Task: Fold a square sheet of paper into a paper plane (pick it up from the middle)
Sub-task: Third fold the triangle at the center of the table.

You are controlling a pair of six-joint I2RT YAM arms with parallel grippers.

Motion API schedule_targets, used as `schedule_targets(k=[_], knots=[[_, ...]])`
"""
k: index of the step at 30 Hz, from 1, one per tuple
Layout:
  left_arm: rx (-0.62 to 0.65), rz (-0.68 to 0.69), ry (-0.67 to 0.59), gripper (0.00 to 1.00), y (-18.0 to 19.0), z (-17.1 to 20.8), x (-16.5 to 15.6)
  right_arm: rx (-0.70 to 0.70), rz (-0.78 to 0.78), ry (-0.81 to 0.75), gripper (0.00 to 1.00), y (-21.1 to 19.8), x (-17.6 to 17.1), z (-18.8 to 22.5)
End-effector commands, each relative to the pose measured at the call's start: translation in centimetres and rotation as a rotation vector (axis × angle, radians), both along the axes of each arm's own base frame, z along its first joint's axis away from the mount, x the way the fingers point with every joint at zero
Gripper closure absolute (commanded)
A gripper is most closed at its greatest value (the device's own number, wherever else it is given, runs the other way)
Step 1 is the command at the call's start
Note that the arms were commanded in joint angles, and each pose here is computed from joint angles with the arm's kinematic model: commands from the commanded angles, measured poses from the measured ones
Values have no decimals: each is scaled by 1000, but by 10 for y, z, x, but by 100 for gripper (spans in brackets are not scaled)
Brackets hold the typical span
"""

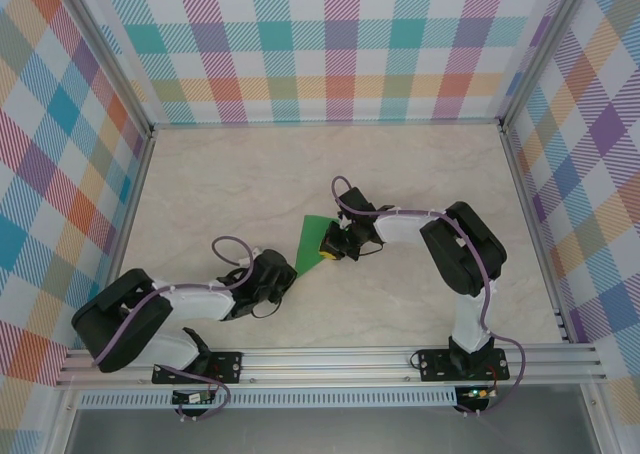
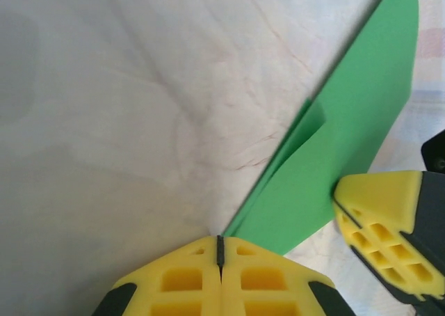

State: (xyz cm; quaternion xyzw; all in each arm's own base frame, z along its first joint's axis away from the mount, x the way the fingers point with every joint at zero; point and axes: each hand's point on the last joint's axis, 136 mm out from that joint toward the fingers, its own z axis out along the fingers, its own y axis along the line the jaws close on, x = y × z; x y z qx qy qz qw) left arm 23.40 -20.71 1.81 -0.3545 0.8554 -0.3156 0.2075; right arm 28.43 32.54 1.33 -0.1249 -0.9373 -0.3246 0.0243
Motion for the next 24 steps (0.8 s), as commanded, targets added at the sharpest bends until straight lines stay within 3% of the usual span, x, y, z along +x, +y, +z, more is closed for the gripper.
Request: schedule_targets(k=[1, 6, 10, 18, 24], knots=[[151, 30, 62, 100, 34, -19, -21, -254, -44, 151, 100, -48, -32, -64], [105, -82, -63, 100, 4, 26, 0, -245, -32, 136, 100, -45, -28, -59], [29, -126, -104, 100, -20, 40, 9, -243, -30, 142, 100, -44, -29, -59], [-34, -167, -91, 100, -51, 30, 23, -232, -21, 150, 100, -41, -30, -61], [59, -112, -63, 100, -28, 3, 19, -231, -16, 151, 100, -41, -30, -61]])
